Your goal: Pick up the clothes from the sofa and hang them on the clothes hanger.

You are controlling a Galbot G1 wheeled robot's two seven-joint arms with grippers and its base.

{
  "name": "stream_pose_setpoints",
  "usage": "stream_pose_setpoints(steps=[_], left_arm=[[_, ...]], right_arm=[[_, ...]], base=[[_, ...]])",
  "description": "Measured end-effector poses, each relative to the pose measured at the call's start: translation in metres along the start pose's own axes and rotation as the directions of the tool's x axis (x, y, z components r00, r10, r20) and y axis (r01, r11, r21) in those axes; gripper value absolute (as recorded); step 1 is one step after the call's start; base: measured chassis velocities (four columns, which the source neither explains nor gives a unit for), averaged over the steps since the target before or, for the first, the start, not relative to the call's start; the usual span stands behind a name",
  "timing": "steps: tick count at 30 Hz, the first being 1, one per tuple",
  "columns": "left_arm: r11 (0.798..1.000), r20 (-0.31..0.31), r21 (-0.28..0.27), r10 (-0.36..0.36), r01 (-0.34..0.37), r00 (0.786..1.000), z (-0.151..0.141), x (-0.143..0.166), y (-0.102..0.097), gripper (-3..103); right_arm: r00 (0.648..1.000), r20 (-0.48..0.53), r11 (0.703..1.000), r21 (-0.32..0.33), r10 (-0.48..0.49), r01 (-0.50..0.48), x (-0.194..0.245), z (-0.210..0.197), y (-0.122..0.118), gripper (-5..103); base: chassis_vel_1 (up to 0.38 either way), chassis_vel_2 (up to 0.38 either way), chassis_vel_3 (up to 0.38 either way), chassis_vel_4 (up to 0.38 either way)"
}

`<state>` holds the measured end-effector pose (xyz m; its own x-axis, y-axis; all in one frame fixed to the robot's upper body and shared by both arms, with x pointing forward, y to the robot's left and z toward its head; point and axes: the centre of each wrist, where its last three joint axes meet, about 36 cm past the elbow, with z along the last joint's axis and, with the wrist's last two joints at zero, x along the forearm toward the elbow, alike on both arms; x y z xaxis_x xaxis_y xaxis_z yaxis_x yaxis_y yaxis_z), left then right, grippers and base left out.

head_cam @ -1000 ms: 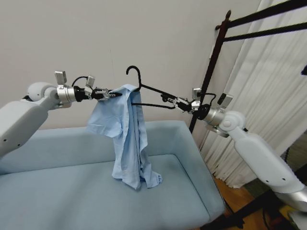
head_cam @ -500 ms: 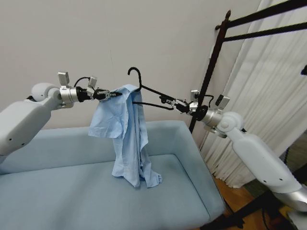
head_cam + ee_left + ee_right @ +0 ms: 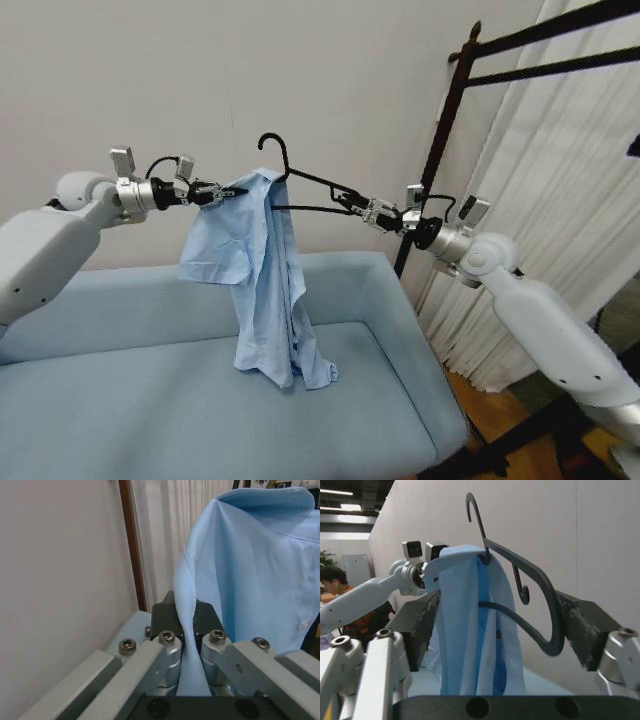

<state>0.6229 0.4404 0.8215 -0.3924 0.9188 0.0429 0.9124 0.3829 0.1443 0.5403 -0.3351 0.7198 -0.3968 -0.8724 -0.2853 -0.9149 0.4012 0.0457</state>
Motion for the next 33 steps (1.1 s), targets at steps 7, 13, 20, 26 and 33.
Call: stream_pose_setpoints(steps=[7,13,20,26,33], left_arm=[[1.0,0.012,-0.007,-0.002,0.002,1.0,-0.005,0.004,0.001,3],[1.0,0.023,-0.021,0.004,-0.004,1.0,-0.013,0.006,0.002,3],[0.999,0.036,-0.033,0.011,-0.01,0.999,-0.022,0.006,0.005,3],[0.999,0.041,-0.041,0.024,-0.022,0.999,-0.027,0.001,0.005,3],[0.998,0.044,-0.054,0.036,-0.033,0.998,-0.036,-0.005,0.006,3]], right_arm=[[0.999,-0.004,0.999,-0.014,0.038,-0.038,0.01,0.011,-0.009,95],[0.998,-0.018,0.997,-0.029,0.068,-0.069,0.014,0.027,-0.017,100],[0.99,-0.072,0.986,-0.1,0.124,-0.131,0.005,0.07,-0.012,100],[0.973,-0.148,0.964,-0.172,0.176,-0.201,-0.009,0.107,0.003,100],[0.945,-0.212,0.91,-0.281,0.249,-0.303,-0.036,0.138,0.031,103]], base=[[0.0,0.0,0.0,0.0],[0.0,0.0,0.0,0.0],[0.0,0.0,0.0,0.0],[0.0,0.0,0.0,0.0],[0.0,0.0,0.0,0.0]])
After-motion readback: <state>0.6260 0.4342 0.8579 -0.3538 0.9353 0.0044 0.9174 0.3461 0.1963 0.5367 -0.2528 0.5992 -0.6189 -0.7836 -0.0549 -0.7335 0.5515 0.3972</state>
